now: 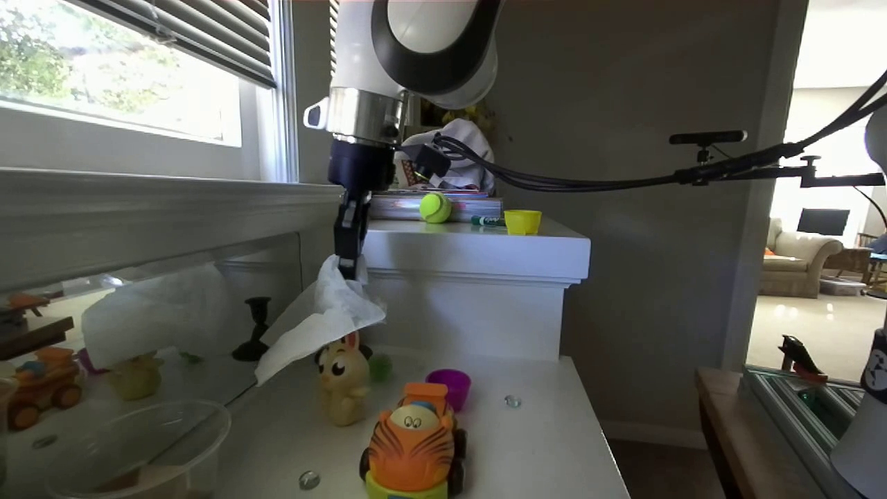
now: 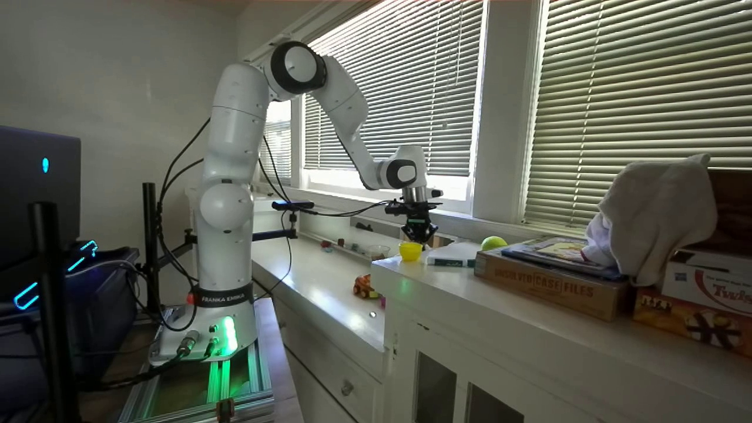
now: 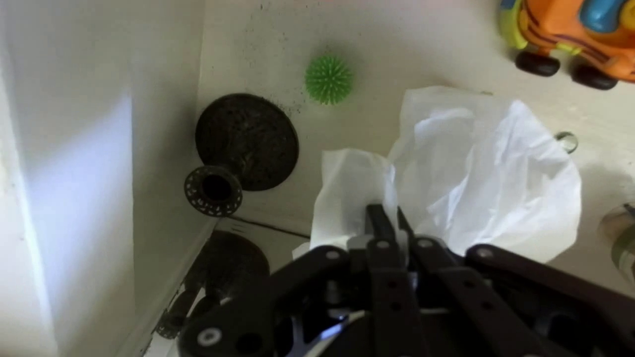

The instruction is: Use the paper towel to clean the mirror

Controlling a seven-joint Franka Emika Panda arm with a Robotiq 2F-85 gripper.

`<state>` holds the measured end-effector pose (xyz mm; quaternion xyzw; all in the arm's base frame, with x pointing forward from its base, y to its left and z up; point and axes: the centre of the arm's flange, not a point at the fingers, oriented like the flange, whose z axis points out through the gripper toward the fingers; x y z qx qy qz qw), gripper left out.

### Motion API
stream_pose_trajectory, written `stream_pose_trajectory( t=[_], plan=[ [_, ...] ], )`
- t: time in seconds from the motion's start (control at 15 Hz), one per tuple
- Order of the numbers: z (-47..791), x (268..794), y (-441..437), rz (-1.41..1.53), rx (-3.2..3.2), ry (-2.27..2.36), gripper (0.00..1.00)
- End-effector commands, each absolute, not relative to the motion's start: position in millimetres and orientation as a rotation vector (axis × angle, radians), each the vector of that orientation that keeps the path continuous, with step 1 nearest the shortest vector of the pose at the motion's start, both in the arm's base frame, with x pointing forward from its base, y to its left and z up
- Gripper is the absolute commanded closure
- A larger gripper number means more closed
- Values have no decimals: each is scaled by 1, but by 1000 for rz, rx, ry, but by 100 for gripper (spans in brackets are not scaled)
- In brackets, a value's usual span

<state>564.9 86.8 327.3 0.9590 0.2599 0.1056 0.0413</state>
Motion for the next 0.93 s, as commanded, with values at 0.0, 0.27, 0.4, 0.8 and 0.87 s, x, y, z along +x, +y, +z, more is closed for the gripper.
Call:
stream_pose_trajectory(
  t=[0.0,0.27,0.4,0.8,0.87],
  plan=[
    [344,571,88,499,2985,665,100],
    [350,574,80,573,3010,511,100],
    [351,577,73,618,3006,395,100],
    [349,586,62,748,2998,289,100],
    [346,587,62,757,2994,297,100]
  ],
)
